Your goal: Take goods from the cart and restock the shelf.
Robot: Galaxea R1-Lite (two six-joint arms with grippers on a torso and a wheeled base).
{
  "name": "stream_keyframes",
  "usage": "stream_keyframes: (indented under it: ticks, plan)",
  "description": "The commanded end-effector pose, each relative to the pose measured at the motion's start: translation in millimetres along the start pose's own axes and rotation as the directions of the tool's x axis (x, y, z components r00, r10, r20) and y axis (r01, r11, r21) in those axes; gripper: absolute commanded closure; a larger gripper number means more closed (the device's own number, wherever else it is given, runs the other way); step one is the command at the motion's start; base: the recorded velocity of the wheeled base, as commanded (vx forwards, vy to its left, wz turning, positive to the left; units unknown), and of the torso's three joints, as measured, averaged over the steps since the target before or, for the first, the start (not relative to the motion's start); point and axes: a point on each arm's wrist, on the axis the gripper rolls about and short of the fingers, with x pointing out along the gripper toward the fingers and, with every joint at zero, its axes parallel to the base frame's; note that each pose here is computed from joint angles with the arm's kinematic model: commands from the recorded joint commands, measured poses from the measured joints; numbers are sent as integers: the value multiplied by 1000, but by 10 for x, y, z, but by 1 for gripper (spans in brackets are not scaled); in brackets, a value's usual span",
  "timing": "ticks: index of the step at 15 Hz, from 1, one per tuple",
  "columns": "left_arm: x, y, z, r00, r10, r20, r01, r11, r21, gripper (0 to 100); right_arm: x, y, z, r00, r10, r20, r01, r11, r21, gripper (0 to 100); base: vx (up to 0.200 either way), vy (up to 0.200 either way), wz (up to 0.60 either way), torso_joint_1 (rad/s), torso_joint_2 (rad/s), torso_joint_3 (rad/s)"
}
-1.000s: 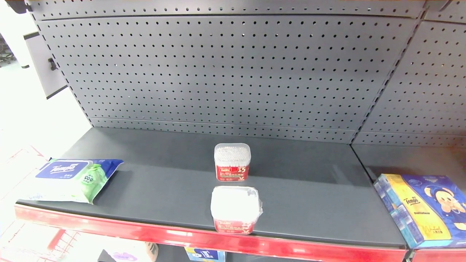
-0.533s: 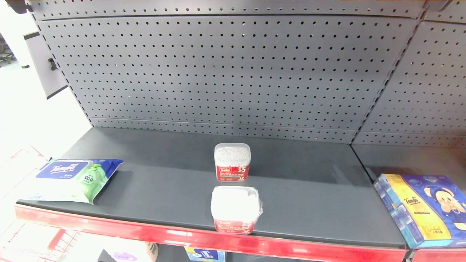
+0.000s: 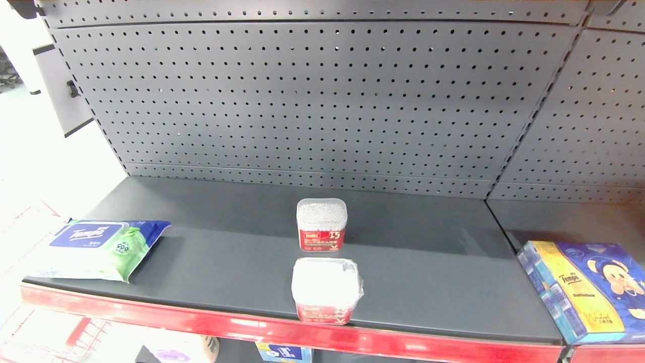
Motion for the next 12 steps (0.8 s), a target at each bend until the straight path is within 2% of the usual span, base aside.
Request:
stream_keyframes:
  ticks: [1, 3, 4, 6, 12]
  plan:
    - [-12, 10, -3, 998, -61, 14, 61, 998, 4, 0, 1, -13, 5, 995, 97, 2, -97, 995, 4, 0, 0, 0, 0, 0, 0, 0]
    - [-24, 8, -11, 999, -40, 33, 40, 999, 4, 0, -56, -27, -18, 987, 141, 81, -142, 990, 2, 0, 0, 0, 0, 0, 0, 0]
    - [-61, 2, -25, 996, -14, 83, 13, 1000, 5, 0, -68, -26, -22, 987, 122, 99, -124, 992, 5, 0, 0, 0, 0, 0, 0, 0]
    - [-61, 10, -25, 996, 21, 83, -22, 1000, 2, 0, -68, -28, -22, 989, 113, 99, -115, 993, 9, 0, 0, 0, 0, 0, 0, 0]
    - [-61, 10, -25, 996, 21, 83, -22, 1000, 2, 0, -66, -29, -26, 989, 107, 98, -109, 994, 8, 0, 0, 0, 0, 0, 0, 0]
